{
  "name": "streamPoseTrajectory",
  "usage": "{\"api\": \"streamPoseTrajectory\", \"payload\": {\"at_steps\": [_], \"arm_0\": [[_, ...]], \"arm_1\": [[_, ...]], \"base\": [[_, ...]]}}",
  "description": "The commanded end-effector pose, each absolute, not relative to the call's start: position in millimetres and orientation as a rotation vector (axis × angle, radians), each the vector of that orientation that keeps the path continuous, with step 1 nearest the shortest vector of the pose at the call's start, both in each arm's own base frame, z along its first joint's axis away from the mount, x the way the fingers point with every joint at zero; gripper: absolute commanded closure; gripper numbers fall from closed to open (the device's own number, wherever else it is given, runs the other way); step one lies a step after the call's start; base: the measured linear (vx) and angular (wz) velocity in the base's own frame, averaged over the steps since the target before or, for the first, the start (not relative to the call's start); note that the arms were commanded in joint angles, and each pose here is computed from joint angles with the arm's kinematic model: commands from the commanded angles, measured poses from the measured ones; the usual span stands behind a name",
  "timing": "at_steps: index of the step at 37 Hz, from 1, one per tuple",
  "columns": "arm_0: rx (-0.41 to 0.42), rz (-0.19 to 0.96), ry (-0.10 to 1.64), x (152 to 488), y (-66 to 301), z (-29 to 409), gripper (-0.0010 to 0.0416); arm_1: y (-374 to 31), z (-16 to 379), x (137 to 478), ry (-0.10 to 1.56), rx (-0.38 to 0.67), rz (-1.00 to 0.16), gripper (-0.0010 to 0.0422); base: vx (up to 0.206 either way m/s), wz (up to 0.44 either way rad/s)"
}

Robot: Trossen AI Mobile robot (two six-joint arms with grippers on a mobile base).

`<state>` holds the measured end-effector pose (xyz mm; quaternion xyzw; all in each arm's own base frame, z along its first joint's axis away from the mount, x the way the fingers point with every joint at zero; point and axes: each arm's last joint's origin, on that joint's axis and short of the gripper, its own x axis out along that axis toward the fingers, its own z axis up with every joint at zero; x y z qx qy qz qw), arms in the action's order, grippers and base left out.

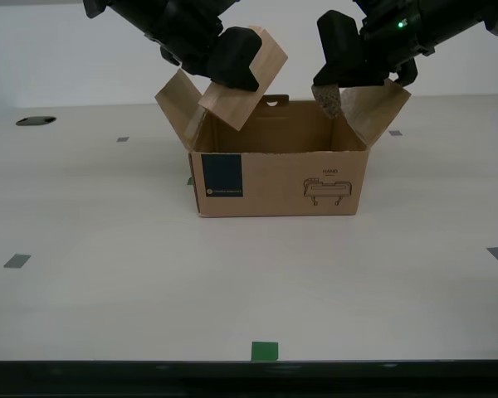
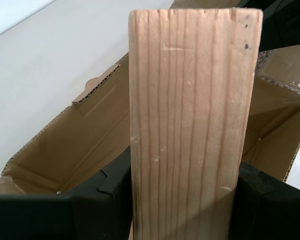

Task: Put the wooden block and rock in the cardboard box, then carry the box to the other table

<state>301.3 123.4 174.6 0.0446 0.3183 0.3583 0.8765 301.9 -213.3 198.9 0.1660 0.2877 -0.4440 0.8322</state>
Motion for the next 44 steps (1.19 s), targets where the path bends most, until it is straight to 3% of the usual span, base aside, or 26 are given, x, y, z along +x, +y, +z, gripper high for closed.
{"api": "streamPoseTrajectory", "payload": {"at_steps": [1, 10, 23, 44], "arm_0": [[0.098, 0.754, 0.665, 301.2, 123.7, 175.2, 0.0406], [0.099, 0.747, 0.712, 299.5, 123.0, 173.0, 0.0393], [0.096, 0.749, 0.714, 308.9, 126.8, 190.4, 0.0291], [0.095, 0.753, 0.708, 309.9, 128.1, 193.0, 0.0127]], "arm_1": [[-213.9, 199.9, 302.2, 0.602, 0.351, -0.943, 0.0412], [-214.2, 199.8, 301.9, 0.604, 0.350, -0.944, 0.0412], [-214.0, 199.1, 301.3, 0.614, 0.351, -0.944, 0.0395], [-214.2, 198.9, 300.9, 0.646, 0.295, -0.923, 0.0102]], "base": [[0.000, 0.000], [0.000, 0.000], [0.000, 0.000], [0.000, 0.000]]}}
